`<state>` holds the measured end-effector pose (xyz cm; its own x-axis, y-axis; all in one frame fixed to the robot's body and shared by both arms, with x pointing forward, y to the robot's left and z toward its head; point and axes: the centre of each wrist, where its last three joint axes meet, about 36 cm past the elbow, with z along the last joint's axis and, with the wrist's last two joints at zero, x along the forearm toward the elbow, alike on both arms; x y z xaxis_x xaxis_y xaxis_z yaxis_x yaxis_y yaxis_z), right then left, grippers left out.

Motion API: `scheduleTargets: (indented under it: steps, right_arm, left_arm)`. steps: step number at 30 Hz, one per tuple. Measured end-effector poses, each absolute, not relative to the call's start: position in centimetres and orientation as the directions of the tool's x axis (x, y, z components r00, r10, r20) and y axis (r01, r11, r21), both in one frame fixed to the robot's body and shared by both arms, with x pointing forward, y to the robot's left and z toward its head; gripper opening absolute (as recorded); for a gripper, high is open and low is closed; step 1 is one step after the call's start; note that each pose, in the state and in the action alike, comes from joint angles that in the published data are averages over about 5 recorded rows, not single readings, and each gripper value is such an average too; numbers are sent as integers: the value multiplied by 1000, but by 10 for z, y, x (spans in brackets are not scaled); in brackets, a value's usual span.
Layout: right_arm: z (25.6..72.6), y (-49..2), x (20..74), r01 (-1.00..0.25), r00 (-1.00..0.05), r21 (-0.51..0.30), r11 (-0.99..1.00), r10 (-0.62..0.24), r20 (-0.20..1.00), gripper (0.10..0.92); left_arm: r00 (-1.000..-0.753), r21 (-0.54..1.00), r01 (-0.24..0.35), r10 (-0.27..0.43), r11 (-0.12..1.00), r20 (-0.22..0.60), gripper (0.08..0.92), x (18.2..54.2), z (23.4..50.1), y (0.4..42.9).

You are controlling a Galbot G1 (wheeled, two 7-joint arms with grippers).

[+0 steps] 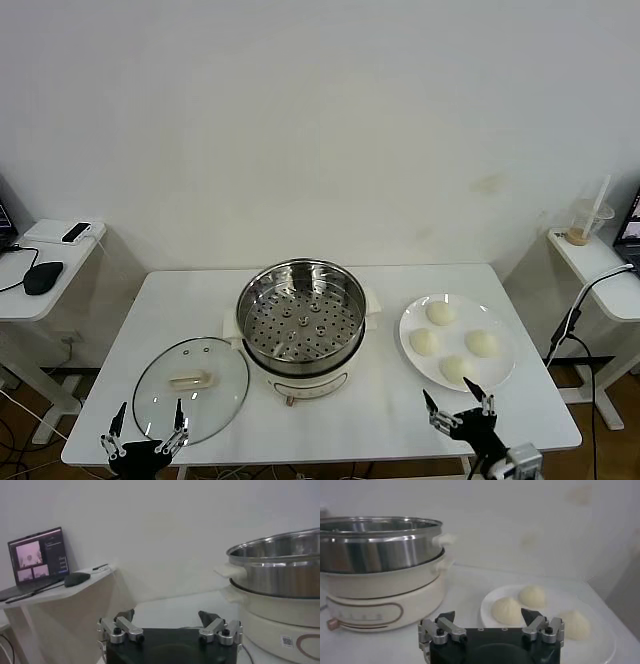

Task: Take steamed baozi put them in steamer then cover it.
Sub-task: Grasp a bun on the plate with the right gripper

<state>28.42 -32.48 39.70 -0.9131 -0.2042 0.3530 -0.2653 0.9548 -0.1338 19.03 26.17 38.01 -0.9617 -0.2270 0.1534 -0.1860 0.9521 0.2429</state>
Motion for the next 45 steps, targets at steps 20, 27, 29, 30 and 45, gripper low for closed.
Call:
scheduleTargets:
  steps: [20,27,29,30,45]
  right_arm:
    - [475,-411,423,-585,-796,-575,572,-271,541,823]
    - [506,-429,483,-708,-704,-618,341,-272,656,823]
    - [511,-431,501,-740,-672,-610,282,-268,691,823]
    - [513,-432,510,-755,-655,-604,254,-264,708,823]
    - [503,-415,625,-893,-444,-450,10,-180,878,823]
  left_arm:
    - [-966,256,-173,-215,951,144,823,190,382,259]
    - [-967,258,-171,-212,951,141,823,191,382,258]
    - [-967,259,-172,-214,950,141,823,191,381,258]
    - [-966,260,-173,-215,950,142,823,191,381,258]
    - [-964,275,-181,-226,944,140,823,196,379,264]
